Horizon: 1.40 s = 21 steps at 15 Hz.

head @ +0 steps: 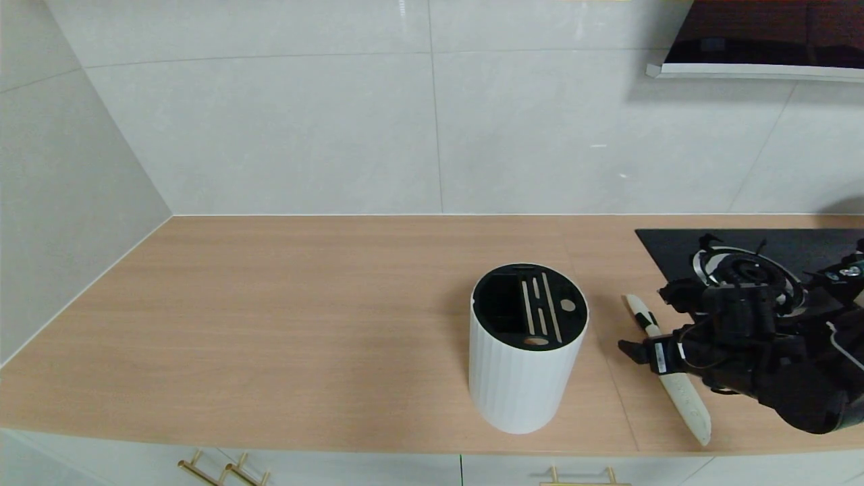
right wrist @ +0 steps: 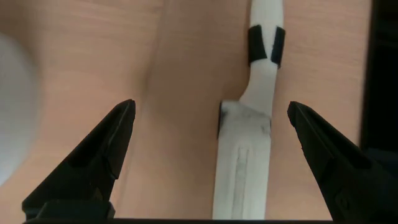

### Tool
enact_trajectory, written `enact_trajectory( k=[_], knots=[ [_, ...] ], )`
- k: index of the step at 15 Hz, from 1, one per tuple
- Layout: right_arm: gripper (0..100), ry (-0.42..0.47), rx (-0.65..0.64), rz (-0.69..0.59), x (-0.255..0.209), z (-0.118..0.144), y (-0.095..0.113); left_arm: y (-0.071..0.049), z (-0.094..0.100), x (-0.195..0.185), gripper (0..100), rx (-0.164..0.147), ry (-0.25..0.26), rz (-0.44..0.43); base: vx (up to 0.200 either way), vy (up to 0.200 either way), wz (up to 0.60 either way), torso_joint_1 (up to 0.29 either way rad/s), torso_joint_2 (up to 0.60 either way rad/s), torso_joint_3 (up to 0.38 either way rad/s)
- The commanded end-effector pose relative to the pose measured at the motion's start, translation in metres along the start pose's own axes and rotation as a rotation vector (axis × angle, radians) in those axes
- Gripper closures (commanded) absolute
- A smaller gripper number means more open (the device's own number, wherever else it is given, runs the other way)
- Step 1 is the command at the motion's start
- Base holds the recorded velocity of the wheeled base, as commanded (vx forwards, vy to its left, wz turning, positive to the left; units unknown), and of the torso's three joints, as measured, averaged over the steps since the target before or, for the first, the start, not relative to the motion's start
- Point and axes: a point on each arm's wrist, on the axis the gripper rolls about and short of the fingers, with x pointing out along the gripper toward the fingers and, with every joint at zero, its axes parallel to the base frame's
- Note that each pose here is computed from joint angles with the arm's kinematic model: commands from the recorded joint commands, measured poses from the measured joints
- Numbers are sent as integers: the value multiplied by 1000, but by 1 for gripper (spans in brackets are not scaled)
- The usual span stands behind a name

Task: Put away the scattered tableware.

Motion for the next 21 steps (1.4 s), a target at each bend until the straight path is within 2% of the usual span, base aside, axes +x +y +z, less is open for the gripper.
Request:
enact_trajectory(
  k=[1,6,14,15,21],
  knots=[
    [0,53,4,-15,15,-13,-3,0,0,0,0,0,1,1,0,0,0,0,0,0],
    [0,75,17,-47,24,-20,-11,0,0,0,0,0,1,1,0,0,0,0,0,0],
    [0,51,25,-62,22,-16,-16,0,0,0,0,0,-1,1,0,0,0,0,0,0],
    [100,51,25,-61,22,-16,-15,0,0,0,0,0,1,1,0,0,0,0,0,0],
    [100,58,22,-65,21,-18,-17,0,0,0,0,0,1,1,0,0,0,0,0,0]
  ],
)
